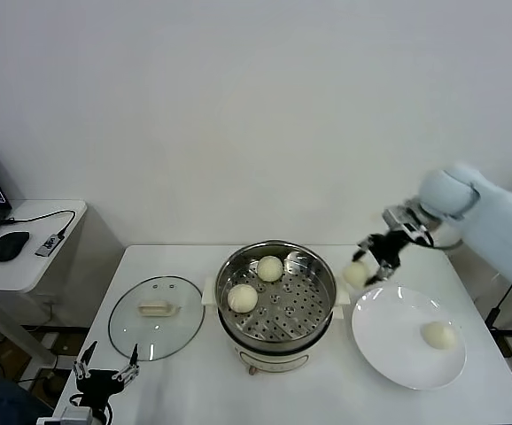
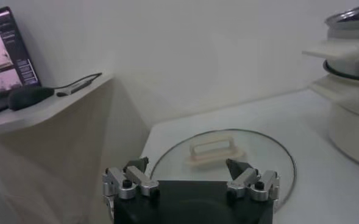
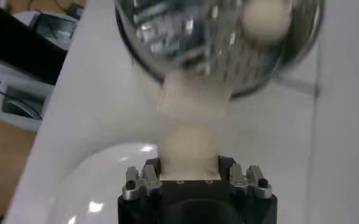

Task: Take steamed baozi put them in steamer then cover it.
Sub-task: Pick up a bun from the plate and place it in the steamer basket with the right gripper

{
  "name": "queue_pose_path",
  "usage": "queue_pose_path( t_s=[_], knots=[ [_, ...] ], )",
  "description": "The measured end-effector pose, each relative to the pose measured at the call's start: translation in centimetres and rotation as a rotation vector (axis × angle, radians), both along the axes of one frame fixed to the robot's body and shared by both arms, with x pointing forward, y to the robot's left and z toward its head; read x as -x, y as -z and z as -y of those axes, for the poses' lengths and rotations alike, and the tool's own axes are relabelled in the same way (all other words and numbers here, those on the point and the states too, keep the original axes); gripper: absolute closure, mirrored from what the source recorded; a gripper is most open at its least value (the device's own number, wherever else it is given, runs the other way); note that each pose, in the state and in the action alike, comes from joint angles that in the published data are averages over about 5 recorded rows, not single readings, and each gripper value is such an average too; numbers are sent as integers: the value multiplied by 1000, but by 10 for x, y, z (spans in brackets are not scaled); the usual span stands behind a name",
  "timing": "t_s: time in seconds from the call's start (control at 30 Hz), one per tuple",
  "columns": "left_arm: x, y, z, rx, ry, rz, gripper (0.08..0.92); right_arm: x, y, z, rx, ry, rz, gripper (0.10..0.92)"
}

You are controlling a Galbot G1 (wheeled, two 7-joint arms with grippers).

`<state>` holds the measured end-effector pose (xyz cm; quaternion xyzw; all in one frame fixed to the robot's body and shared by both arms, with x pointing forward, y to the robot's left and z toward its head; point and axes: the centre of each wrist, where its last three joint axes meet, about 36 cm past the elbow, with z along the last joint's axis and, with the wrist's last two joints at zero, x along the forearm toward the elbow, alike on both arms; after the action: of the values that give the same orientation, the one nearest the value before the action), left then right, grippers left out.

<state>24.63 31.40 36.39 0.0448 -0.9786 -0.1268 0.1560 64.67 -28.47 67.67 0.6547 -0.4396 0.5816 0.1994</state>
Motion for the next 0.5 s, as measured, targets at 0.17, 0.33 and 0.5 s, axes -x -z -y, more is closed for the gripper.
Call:
queue_pose_path(
  t_s=[0.17,0.33,0.5],
  knots=[
    [3,-3,0,-2,-7,4,177,-7,-15,-44,22,-222,69,437],
    [4,-7,0,-5,-13,13,177,-7,-23,-89,68,-430,128,437],
    [3,-11,-1,-5,-21,29,177,-1,-19,-134,114,-624,160,437]
  ],
)
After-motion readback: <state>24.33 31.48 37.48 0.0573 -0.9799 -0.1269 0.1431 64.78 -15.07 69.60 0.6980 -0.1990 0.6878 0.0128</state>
